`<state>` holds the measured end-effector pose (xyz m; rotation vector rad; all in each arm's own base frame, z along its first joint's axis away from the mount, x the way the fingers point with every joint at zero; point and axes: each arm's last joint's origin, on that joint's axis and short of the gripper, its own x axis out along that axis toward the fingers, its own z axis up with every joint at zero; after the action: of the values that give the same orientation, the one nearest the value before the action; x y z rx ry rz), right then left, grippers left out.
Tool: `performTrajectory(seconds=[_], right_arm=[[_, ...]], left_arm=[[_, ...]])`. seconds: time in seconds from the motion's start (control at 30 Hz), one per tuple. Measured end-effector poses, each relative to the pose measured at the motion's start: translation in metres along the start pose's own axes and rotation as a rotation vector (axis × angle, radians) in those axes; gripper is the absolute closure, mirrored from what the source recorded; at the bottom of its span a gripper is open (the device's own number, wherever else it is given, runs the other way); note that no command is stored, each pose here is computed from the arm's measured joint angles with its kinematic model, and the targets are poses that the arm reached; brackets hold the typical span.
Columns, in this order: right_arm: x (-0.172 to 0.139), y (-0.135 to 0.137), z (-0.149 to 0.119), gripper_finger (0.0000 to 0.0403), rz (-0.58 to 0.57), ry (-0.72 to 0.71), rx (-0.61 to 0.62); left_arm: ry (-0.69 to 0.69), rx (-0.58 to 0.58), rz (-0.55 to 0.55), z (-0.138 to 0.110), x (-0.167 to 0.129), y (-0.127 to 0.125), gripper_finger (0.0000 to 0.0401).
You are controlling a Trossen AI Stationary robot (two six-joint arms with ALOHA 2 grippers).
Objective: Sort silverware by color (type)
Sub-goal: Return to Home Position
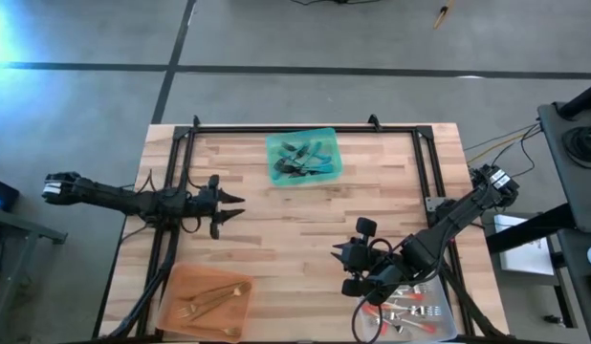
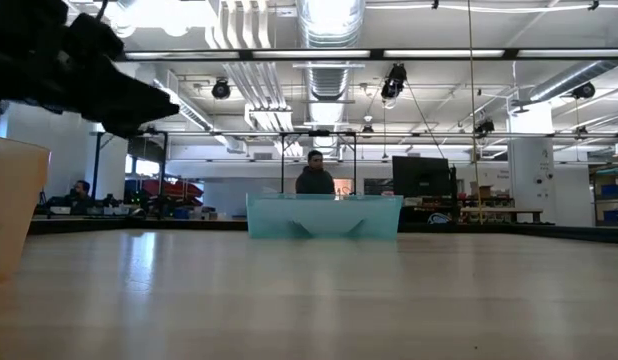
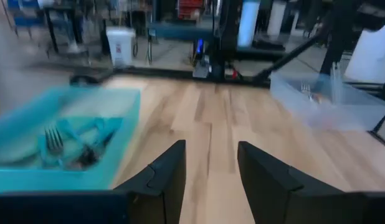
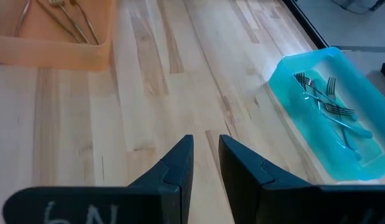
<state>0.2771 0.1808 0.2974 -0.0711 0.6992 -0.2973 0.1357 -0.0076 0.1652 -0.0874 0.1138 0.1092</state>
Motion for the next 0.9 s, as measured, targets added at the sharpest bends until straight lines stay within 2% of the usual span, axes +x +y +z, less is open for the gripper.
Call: performTrajectory(seconds=[0.17,0.33,0.7,0.9], right_arm=[[0.0,0.0,0.0,0.0335,0.0,0.0,0.0],[0.0,0.0,0.0,0.0335,0.001,-0.002,0.002],[0.0,0.0,0.0,0.0335,0.002,-0.002,0.003],[0.0,0.001,0.001,0.0335,0.007,-0.01,0.011]], left_arm=[[-0.028,0.139,0.002,-0.006,-0.012,0.004,0.0273],[-0.054,0.134,0.002,-0.005,-0.024,0.006,0.0273],[-0.261,0.092,0.009,0.011,-0.041,0.009,0.0273],[-0.253,0.094,0.011,0.011,-0.039,0.009,0.0273]])
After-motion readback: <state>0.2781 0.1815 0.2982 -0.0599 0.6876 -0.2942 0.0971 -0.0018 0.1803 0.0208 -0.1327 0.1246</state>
